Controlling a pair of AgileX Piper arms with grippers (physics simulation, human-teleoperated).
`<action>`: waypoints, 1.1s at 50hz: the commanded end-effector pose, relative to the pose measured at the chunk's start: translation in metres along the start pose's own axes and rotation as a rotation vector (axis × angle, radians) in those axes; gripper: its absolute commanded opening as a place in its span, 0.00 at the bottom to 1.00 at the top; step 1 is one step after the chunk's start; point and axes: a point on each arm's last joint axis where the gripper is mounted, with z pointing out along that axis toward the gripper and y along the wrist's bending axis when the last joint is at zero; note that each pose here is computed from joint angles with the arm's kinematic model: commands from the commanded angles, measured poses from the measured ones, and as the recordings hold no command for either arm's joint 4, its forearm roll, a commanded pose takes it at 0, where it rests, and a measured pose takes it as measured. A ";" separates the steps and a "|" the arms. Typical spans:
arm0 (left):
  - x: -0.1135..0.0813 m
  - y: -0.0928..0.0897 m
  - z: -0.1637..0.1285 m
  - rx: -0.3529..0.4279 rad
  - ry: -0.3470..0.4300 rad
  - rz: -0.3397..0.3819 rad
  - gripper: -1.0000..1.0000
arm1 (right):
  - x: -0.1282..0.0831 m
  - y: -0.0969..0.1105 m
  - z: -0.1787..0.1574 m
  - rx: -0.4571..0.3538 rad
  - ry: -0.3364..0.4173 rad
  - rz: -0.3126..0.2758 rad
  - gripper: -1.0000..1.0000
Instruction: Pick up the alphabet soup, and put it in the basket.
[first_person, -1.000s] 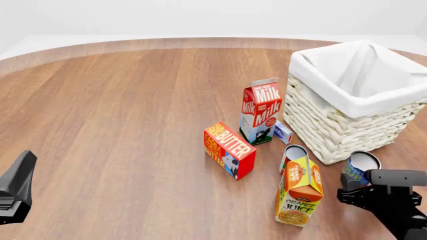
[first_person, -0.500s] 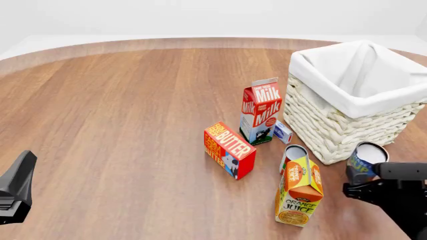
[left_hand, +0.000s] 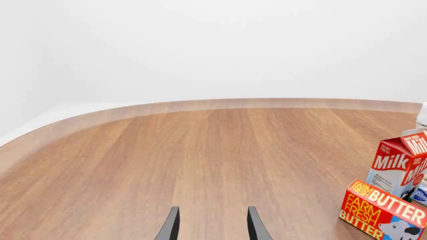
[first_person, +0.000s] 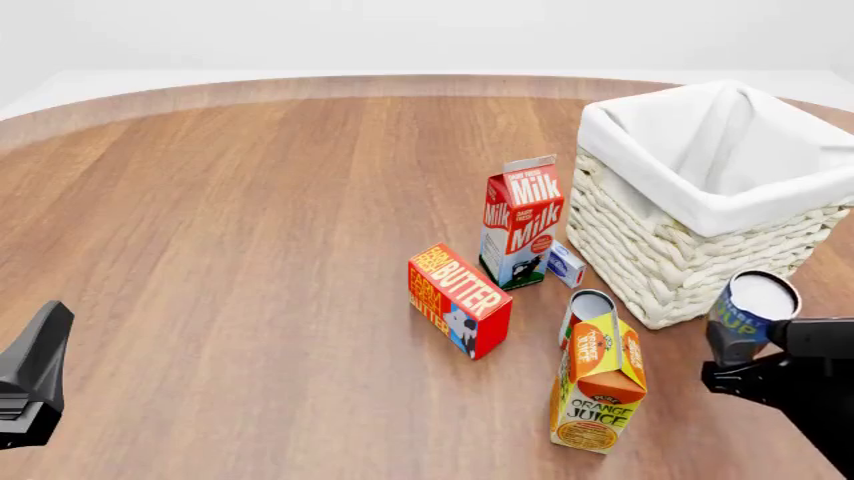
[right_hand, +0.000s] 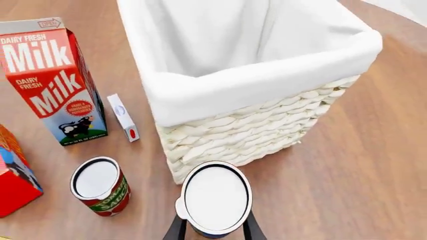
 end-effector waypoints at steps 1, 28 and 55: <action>0.000 0.000 0.000 0.000 0.000 0.000 1.00 | -0.006 0.000 -0.010 -0.002 -0.032 0.007 0.00; 0.000 0.000 0.000 0.000 0.000 0.000 1.00 | -0.015 -0.001 -0.021 0.005 -0.102 0.010 0.00; 0.000 0.000 0.000 0.000 0.000 0.000 1.00 | -0.044 -0.003 -0.030 0.004 -0.181 -0.006 0.00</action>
